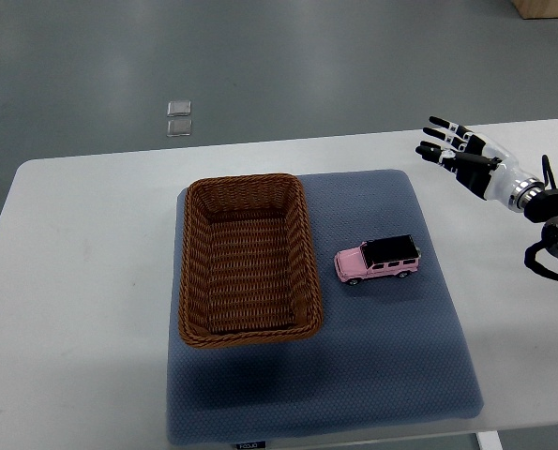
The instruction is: Place pink car in brown basket
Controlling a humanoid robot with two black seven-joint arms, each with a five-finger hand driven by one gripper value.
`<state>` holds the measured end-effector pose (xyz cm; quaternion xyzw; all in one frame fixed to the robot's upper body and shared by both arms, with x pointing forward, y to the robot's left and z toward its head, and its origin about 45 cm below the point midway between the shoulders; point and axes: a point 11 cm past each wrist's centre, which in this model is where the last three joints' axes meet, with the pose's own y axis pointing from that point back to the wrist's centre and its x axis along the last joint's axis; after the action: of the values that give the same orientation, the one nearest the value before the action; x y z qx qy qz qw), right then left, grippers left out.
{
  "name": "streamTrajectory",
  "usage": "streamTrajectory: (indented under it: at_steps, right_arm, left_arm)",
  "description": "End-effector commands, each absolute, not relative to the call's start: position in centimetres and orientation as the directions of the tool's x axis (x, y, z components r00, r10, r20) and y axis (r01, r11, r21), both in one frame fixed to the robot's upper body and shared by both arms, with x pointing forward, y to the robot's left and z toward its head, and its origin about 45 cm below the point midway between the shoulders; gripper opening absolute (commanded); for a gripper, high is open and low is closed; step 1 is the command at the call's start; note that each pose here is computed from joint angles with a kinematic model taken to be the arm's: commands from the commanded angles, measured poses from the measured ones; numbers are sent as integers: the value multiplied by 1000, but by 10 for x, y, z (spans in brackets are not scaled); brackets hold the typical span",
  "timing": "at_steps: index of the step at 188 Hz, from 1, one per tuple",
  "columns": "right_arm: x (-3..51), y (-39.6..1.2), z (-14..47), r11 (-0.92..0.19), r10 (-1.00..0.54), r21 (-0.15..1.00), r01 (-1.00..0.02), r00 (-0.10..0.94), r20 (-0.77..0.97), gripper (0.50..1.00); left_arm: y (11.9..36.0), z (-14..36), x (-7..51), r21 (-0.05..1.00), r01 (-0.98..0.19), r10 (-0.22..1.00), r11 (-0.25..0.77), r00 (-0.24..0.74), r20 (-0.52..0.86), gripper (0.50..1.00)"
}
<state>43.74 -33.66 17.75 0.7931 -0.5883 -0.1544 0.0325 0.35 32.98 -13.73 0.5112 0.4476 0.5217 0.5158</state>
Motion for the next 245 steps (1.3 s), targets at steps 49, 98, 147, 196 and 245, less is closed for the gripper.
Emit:
streamTrajectory:
  at_steps: [49,98,147,196,245]
  right_arm:
    - [453,-316,227,-467,-842,244,-850,511,170,913]
    - [453,-286,268,-600,-586,339,-724,687,430,913]
    - [426,-254,265,-651,-251,494,-576,778,576,911]
    - [408,-243,242,-635,-64,585,-505,789,611,909]
    - [396,-242,224,-615,14,625,-481,786,618,909]
  left_arm:
    - [330,-137,3,994,-80,996,-67,55,72,1000]
    - [330,-137,3,994,-80,996,-67,55,72,1000]
    - [330,-137,3,994,-80,996,-67,55,72,1000]
    - [330,-137,3,994,-80,996,-67,55,72,1000]
    - [330,-137,3,994,-80,996,-67,55,72,1000]
